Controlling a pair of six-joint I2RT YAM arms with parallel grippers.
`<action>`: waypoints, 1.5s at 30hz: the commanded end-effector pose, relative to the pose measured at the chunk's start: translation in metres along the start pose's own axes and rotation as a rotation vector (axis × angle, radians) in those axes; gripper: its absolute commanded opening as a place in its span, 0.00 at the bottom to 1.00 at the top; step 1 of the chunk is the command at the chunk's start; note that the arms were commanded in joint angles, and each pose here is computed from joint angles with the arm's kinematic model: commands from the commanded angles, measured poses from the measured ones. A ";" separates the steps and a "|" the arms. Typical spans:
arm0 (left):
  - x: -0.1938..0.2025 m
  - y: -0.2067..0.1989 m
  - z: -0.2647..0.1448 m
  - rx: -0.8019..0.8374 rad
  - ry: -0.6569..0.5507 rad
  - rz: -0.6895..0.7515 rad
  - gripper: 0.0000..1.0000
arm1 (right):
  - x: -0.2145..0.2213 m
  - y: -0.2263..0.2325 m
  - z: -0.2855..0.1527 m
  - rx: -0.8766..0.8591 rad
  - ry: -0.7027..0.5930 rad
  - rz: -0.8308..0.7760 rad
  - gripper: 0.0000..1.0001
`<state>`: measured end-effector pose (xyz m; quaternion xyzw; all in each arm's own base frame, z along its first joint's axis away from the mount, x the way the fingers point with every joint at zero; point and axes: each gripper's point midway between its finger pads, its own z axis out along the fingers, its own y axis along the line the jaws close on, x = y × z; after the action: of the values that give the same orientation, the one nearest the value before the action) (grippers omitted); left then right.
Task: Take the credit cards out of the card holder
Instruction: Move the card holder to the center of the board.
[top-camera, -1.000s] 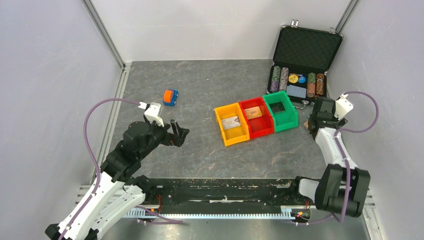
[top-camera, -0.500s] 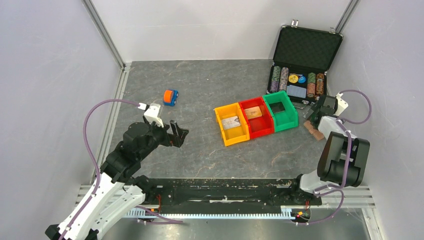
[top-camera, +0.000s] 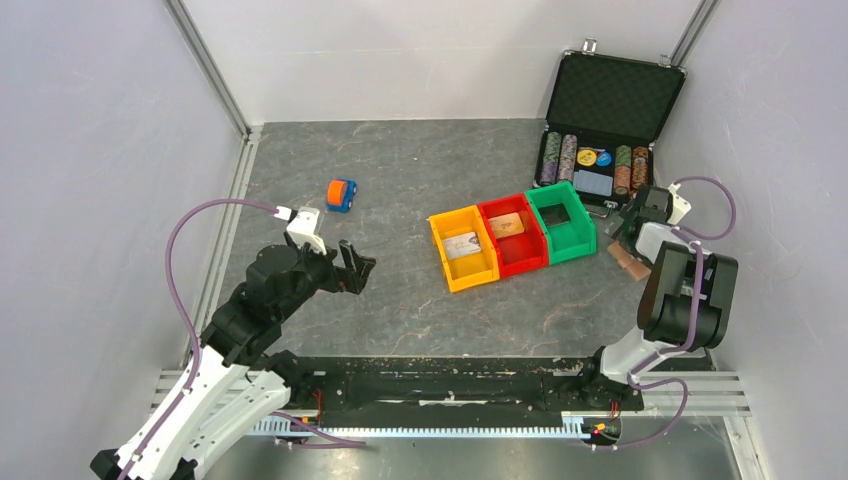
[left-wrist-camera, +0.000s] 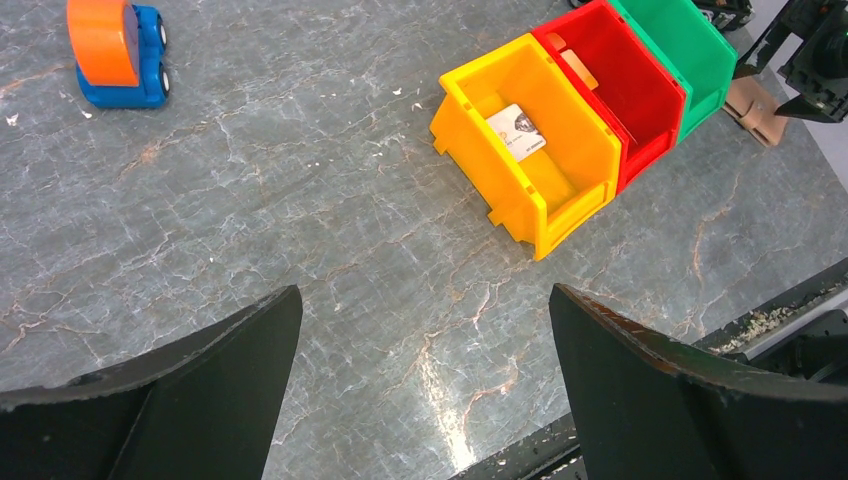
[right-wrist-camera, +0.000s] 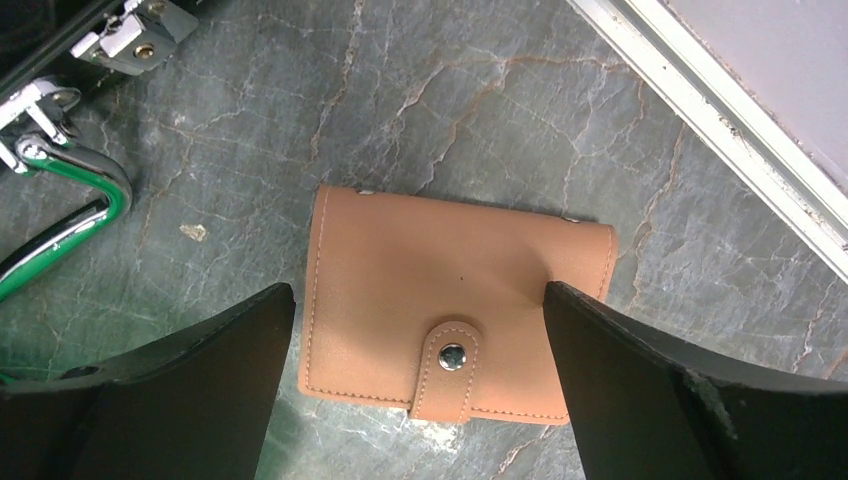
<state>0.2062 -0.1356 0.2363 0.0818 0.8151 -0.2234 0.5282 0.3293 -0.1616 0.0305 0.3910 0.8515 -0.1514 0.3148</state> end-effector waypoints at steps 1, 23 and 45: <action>-0.006 0.002 0.000 -0.005 -0.026 0.043 1.00 | -0.012 0.000 0.004 0.030 0.002 0.009 0.98; -0.013 -0.008 -0.011 0.049 -0.065 0.027 1.00 | 0.094 -0.030 -0.044 -0.019 0.226 0.084 0.83; -0.020 -0.010 -0.020 0.069 -0.108 0.019 1.00 | 0.193 0.046 -0.127 -0.322 0.331 -0.178 0.75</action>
<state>0.1938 -0.1338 0.2547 0.0863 0.7900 -0.2496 0.5534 0.2685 -0.0035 0.0309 0.2849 0.8992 -0.0254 0.3312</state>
